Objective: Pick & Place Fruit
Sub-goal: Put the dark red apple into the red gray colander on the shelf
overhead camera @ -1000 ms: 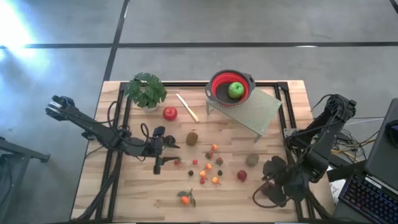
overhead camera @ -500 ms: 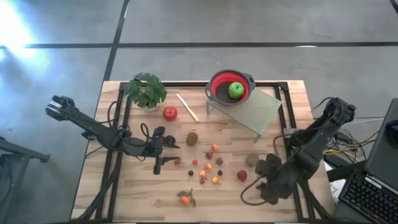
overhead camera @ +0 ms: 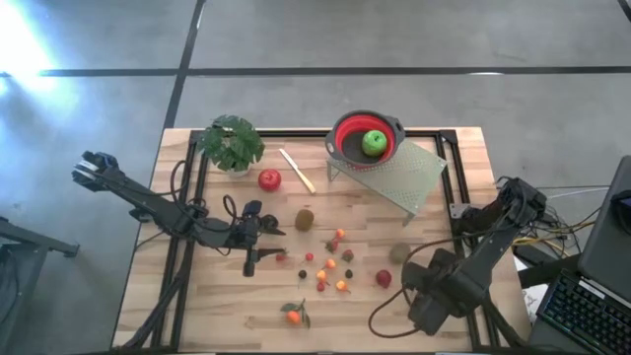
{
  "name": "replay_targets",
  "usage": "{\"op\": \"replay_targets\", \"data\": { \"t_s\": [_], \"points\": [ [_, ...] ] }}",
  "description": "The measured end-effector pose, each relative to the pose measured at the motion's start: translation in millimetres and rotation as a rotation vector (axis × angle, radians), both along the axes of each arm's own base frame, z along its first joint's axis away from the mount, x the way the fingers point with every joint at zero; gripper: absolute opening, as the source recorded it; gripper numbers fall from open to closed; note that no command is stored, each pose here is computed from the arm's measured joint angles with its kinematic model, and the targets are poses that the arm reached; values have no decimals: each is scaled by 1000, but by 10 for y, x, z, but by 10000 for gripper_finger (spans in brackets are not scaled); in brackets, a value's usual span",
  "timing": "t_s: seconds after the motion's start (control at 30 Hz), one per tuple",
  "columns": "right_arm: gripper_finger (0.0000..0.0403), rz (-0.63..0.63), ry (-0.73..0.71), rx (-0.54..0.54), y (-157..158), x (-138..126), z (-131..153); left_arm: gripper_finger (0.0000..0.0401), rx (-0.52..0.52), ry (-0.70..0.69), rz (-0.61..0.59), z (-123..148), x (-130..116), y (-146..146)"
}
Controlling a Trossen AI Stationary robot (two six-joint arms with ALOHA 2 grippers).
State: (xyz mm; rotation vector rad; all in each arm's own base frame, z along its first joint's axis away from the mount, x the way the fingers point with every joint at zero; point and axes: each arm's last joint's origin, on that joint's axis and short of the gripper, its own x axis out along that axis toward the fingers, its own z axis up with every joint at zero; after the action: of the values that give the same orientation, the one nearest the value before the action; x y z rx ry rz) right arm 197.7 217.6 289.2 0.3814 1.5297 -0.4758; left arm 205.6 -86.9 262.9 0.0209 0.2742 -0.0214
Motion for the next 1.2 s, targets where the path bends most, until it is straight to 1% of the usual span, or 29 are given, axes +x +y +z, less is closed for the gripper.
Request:
{"op": "replay_targets", "data": {
  "t_s": [0.23,0.4,0.57,0.73,0.9,1.2],
  "points": [
    [327,-89,-9,0,78,-115,15,197,21,0,-6,-1,0,0],
    [315,-139,-24,-9,150,-231,23,197,25,5,-6,-6,-2,1],
    [297,-149,-59,-40,192,-304,4,197,20,6,-5,-6,-2,1],
    [291,-150,-69,-68,177,-311,-29,197,12,6,-3,-6,-2,1],
    [299,-150,-61,-86,144,-332,-72,197,3,5,0,-5,-1,1],
    [313,-180,-107,-74,77,-367,9,197,3,5,0,-5,-2,0]
  ]
}}
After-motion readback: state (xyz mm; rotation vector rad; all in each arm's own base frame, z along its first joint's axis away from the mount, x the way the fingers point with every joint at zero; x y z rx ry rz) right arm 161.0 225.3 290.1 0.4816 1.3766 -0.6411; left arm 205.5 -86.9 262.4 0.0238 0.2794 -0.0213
